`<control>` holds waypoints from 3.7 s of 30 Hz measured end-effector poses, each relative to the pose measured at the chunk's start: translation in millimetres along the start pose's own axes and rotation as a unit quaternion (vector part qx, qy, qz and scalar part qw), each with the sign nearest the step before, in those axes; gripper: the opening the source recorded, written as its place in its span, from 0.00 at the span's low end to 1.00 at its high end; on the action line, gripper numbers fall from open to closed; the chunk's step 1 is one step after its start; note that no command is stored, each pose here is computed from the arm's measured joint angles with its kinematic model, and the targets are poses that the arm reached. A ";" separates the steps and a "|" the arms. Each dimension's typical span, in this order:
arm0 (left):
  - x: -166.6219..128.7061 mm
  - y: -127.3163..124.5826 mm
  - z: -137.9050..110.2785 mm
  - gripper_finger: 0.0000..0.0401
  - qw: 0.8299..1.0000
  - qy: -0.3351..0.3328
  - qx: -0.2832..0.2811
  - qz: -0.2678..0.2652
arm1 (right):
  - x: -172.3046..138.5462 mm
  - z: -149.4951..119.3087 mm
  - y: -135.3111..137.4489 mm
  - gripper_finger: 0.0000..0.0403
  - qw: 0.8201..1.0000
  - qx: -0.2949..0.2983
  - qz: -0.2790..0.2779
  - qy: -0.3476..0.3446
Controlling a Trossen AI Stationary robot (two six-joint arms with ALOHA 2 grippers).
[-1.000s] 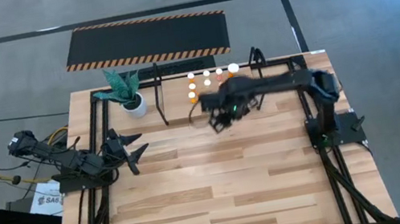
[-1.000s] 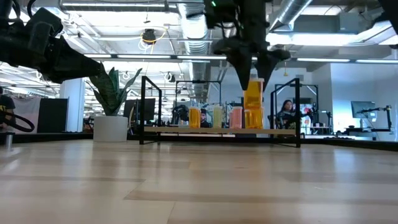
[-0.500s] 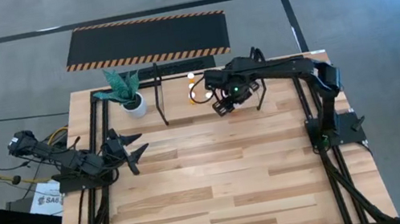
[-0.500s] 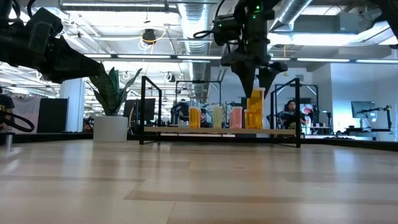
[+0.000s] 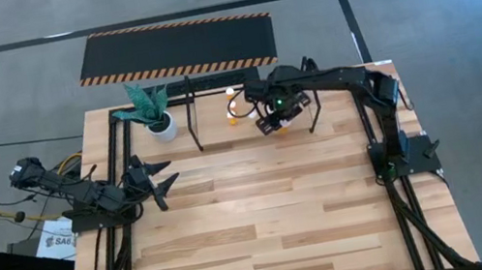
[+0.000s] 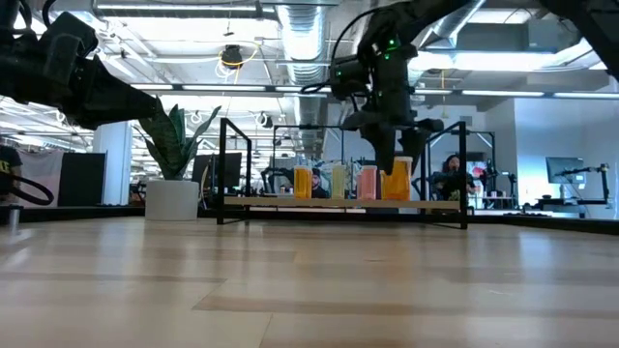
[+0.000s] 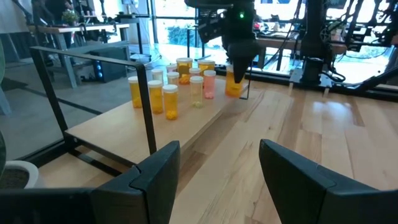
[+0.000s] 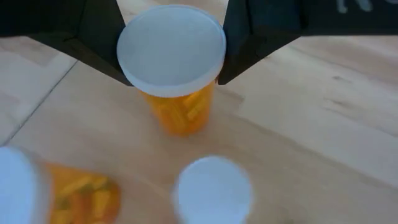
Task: Pick and place medicine bottles onto shelf by color
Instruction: Put the big orange pill bottle aligned with the other big orange pill bottles on the shelf
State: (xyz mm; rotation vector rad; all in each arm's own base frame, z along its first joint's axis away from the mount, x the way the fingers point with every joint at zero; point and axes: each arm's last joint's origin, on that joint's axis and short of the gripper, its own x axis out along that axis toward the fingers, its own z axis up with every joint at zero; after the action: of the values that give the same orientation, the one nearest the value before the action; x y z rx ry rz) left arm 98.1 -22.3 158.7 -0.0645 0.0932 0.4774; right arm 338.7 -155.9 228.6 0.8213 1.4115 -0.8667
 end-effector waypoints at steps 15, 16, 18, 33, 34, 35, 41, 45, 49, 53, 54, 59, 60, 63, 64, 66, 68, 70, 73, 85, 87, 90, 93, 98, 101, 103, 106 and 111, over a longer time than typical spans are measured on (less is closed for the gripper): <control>0.0 0.0 0.0 0.52 1.000 0.000 0.000 0.000 | -2.3 11.0 -15.6 0.58 1.000 0.007 0.003 -0.006; 0.0 0.0 0.0 0.52 1.000 0.000 0.000 0.000 | -2.3 11.7 -16.6 0.58 1.000 0.008 0.004 -0.006; 0.0 0.0 0.0 0.52 1.000 0.000 0.000 0.000 | -2.2 13.0 -18.4 0.58 1.000 0.011 0.004 -0.006; 0.0 0.0 -0.1 0.52 1.000 0.000 0.000 0.000 | -2.2 12.2 -22.0 0.58 1.000 0.024 -0.013 -0.001; 0.0 0.0 0.0 0.52 1.000 0.000 0.000 0.000 | -2.2 12.1 -22.1 0.58 1.000 0.027 -0.014 -0.001; 0.0 0.0 0.0 0.52 1.000 0.000 0.000 0.000 | -2.2 12.1 -22.1 0.58 0.999 0.028 -0.014 -0.001; 0.0 0.0 0.0 0.52 1.000 0.000 0.000 0.000 | -2.1 13.4 -23.7 0.58 0.999 0.040 -0.014 -0.002; 0.0 0.0 0.0 0.52 1.000 0.000 0.000 0.000 | -2.1 13.6 -23.9 0.58 0.999 0.041 -0.013 -0.002; 0.0 0.0 0.0 0.52 1.000 0.000 0.000 0.000 | -1.4 13.9 -23.8 0.58 0.999 0.043 -0.014 -0.002; 0.0 0.0 -0.1 0.52 1.000 0.000 0.000 0.000 | 6.2 14.0 -23.8 0.58 0.998 0.062 -0.014 -0.002; 0.0 0.0 0.0 0.52 1.000 0.000 0.000 0.000 | 8.7 13.5 -24.5 0.58 0.998 0.063 -0.013 -0.003; 0.0 0.0 0.0 0.52 1.000 0.000 0.000 0.000 | 17.2 13.5 -27.9 0.58 0.997 0.069 -0.015 0.010; 0.0 0.0 -0.1 0.52 1.000 0.000 0.000 0.000 | 17.0 14.1 -28.0 0.58 0.997 0.070 -0.014 0.008; 0.0 0.0 -0.1 0.52 1.000 0.000 0.000 0.000 | 16.2 15.7 -29.5 0.58 0.997 0.073 -0.009 0.005; 0.0 0.0 0.0 0.52 1.000 0.000 0.000 0.000 | 16.2 16.0 -30.3 0.58 0.997 0.074 -0.010 0.006; 0.0 0.0 0.0 0.52 1.000 0.000 0.000 0.000 | 16.2 17.1 -32.0 0.58 0.997 0.076 -0.009 0.006; 0.0 0.0 0.0 0.52 1.000 0.000 0.000 0.000 | 16.2 18.4 -33.4 0.58 0.997 0.079 -0.008 0.005; 0.0 0.0 0.0 0.52 1.000 0.000 0.000 0.000 | 16.2 18.8 -33.9 0.58 0.997 0.080 -0.007 0.005; 0.0 0.0 -0.1 0.52 1.000 0.000 0.000 0.000 | 16.2 20.7 -36.3 0.58 0.996 0.084 -0.006 0.003; 0.0 0.0 0.0 0.52 1.000 0.000 0.000 0.000 | 15.8 22.4 -37.2 0.61 0.995 0.104 -0.001 -0.001; 0.0 0.0 0.0 0.52 1.000 0.000 0.000 0.000 | 15.7 22.1 -37.4 0.64 0.994 0.112 -0.002 0.000; 0.0 0.0 -0.1 0.52 1.000 0.000 0.000 0.000 | 15.7 22.0 -37.6 0.70 0.993 0.117 -0.002 0.001; 0.0 0.0 0.0 0.52 1.000 0.000 0.000 0.000 | 15.7 21.5 -37.9 0.77 0.992 0.127 -0.004 0.003; 0.0 0.0 -0.1 0.52 1.000 0.000 0.000 0.000 | 13.1 17.7 -39.9 0.91 0.990 0.143 -0.011 0.017; 0.0 0.0 0.0 0.52 1.000 0.000 0.000 0.000 | 7.2 14.7 -38.4 0.98 0.989 0.145 -0.003 0.011; 0.0 0.0 0.0 0.52 1.000 0.000 0.000 0.000 | 0.9 10.6 -37.4 0.98 0.990 0.144 0.001 0.007; 0.0 0.0 0.0 0.52 1.000 0.000 0.000 0.000 | -8.7 4.9 -35.8 0.97 0.990 0.139 0.009 -0.004; 0.0 0.0 0.0 0.52 1.000 0.000 0.000 0.000 | -16.7 -1.8 -32.3 0.97 0.990 0.139 0.006 -0.019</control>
State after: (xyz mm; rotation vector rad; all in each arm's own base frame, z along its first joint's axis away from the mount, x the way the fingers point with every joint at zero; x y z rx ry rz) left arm 98.1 -22.3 158.6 -0.0643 0.0935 0.4774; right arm 309.7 -169.2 246.3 1.0151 1.2670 -1.0801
